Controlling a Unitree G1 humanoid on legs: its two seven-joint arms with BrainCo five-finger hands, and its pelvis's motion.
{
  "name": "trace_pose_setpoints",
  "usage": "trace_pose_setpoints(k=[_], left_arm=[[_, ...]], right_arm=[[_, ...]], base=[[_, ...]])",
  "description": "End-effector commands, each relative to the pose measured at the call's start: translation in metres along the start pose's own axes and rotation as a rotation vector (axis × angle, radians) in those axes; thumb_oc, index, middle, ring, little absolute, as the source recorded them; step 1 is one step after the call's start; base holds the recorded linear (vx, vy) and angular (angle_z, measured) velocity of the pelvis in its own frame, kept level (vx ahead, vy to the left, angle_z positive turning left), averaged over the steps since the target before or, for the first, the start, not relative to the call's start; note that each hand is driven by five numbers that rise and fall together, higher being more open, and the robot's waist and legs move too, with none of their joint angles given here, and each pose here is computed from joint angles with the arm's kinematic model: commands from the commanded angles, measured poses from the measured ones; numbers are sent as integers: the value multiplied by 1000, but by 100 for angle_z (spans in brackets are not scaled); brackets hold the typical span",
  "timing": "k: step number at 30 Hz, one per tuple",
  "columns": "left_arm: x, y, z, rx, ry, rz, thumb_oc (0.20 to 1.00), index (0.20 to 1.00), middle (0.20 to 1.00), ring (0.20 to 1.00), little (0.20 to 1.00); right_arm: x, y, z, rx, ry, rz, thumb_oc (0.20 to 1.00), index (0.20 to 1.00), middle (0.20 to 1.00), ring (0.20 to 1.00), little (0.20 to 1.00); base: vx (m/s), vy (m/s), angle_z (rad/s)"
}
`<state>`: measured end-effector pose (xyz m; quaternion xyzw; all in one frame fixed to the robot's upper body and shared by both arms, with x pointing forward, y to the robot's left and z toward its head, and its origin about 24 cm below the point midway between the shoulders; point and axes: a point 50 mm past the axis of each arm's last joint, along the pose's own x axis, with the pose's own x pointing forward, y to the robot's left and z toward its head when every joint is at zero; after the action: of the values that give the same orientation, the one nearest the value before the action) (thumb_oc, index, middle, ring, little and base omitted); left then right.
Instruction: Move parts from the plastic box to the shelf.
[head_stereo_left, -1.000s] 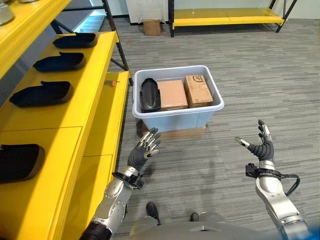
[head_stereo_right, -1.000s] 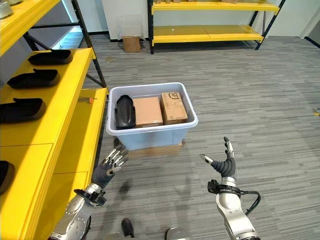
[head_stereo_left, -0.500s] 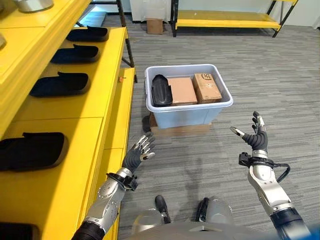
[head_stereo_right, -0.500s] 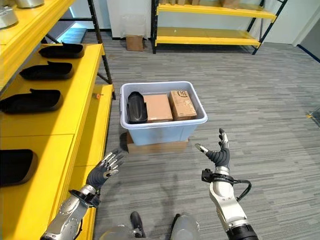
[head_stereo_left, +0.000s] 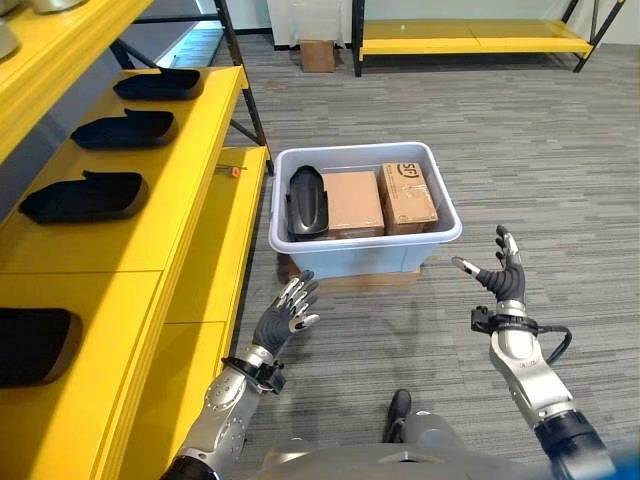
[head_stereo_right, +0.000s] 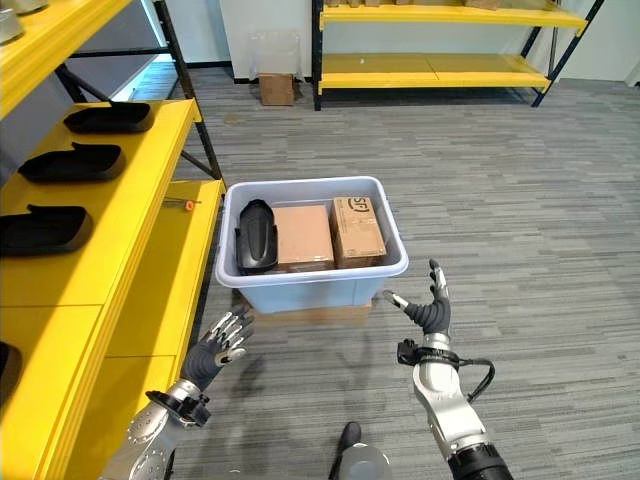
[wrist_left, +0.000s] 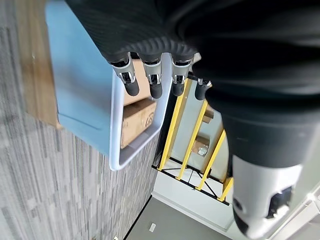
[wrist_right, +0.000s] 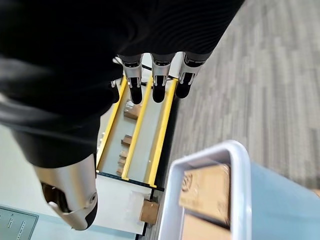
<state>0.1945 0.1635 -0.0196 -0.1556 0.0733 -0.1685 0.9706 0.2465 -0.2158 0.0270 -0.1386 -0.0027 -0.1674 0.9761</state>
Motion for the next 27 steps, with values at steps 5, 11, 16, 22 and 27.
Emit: trace_pose_setpoints(k=[5,11,16,22,27], left_arm=[[5,-3,18,-24,-125,-11,1000,1000,1000,1000,1000],[-3,17,15,-48,-103,84,1000,1000,1000,1000,1000],[-5,24,20,-19,-100,125,1000,1000,1000,1000,1000],[-15,32,10,-62,-101,203,1000,1000,1000,1000,1000],[-14,33,7,4,-70,173,1000,1000,1000,1000,1000]], right_arm=[[5,-14,15,-21,-122,-47,1000,1000,1000,1000,1000],[0,-25,3,-2,-81,-46,1000,1000,1000,1000,1000],[-3,-15,8,16,-91,24,1000,1000,1000,1000,1000],[-12,3,5,21,-74,142,1000,1000,1000,1000,1000],[-17,1,1,37,-52,135,1000,1000,1000,1000,1000]], base=[[275,-253,-15],[154,-225,48],[135,133,8],[269,239,-75],[172,225,-2]])
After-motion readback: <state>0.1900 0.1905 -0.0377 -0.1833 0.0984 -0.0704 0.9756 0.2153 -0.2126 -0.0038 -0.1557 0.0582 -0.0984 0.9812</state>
